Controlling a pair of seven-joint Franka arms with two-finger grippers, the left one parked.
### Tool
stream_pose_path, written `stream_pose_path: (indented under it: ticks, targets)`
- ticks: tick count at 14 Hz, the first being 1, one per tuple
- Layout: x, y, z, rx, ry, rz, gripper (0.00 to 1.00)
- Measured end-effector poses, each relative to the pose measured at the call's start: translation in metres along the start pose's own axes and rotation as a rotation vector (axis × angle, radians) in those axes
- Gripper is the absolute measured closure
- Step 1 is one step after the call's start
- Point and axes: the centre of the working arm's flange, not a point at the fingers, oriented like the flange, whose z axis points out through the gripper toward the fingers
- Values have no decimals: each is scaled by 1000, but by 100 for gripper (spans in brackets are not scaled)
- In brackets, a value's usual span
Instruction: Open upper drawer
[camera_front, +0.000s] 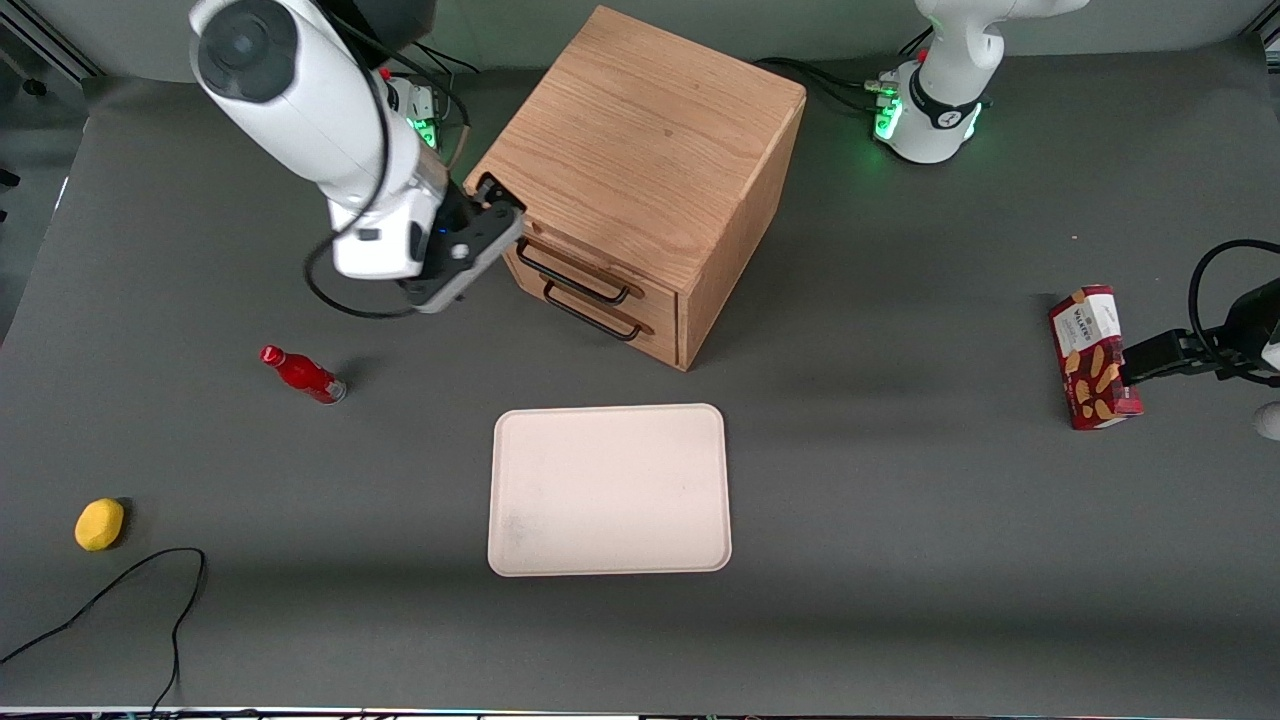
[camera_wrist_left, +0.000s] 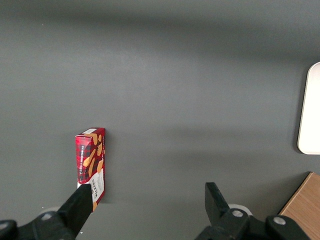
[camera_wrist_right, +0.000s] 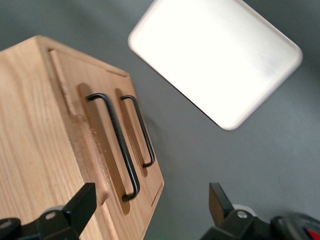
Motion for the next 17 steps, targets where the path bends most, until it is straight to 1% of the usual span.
stream_pose_path:
  ticks: [2, 5, 6, 7, 9, 12, 14, 17]
  targets:
    - [4, 5, 18, 36, -4, -49, 0]
    - [7, 10, 51, 45, 12, -100, 0]
    - [7, 11, 69, 48, 11, -108, 0]
    - [6, 9, 85, 52, 4, -114, 0]
    - [3, 1, 109, 63, -22, -125, 0]
    - [2, -10, 123, 72, -42, -142, 0]
    - [2, -11, 127, 73, -42, -144, 0]
    - [4, -8, 133, 71, -22, -140, 0]
